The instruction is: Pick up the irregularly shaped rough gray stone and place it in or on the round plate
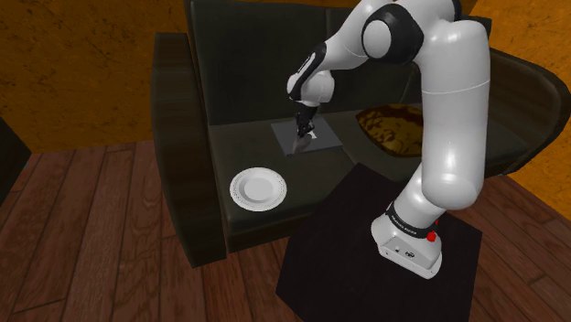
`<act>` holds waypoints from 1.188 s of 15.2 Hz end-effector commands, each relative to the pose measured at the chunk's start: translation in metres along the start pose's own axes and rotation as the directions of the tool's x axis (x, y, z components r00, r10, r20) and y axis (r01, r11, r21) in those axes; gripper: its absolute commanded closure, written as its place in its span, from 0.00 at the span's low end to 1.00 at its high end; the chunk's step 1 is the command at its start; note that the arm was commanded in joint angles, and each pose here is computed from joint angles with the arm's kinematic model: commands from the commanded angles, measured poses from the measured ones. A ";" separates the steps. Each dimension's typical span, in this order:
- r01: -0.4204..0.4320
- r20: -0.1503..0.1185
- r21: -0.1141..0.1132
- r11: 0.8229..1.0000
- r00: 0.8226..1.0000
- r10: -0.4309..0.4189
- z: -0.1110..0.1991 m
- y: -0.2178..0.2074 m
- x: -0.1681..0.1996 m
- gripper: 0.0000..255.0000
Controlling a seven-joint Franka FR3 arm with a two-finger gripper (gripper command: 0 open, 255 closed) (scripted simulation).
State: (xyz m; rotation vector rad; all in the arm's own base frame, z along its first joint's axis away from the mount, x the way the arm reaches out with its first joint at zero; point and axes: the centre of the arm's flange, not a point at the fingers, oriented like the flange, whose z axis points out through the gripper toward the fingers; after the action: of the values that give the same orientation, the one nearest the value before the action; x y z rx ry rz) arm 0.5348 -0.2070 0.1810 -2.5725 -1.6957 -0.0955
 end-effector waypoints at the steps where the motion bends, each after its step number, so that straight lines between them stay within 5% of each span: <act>1: 0.000 0.000 0.000 1.000 1.000 0.000 -0.010 -0.001 0.002 1.00; 4: 0.000 0.000 0.000 1.000 1.000 0.000 -0.025 -0.001 0.003 1.00; 18: 0.000 0.000 0.000 1.000 1.000 0.000 -0.037 -0.084 0.167 1.00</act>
State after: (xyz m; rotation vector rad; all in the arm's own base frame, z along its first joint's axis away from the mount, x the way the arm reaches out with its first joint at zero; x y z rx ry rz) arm 0.5232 -0.0363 0.2309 -2.5706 -1.6982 -0.0952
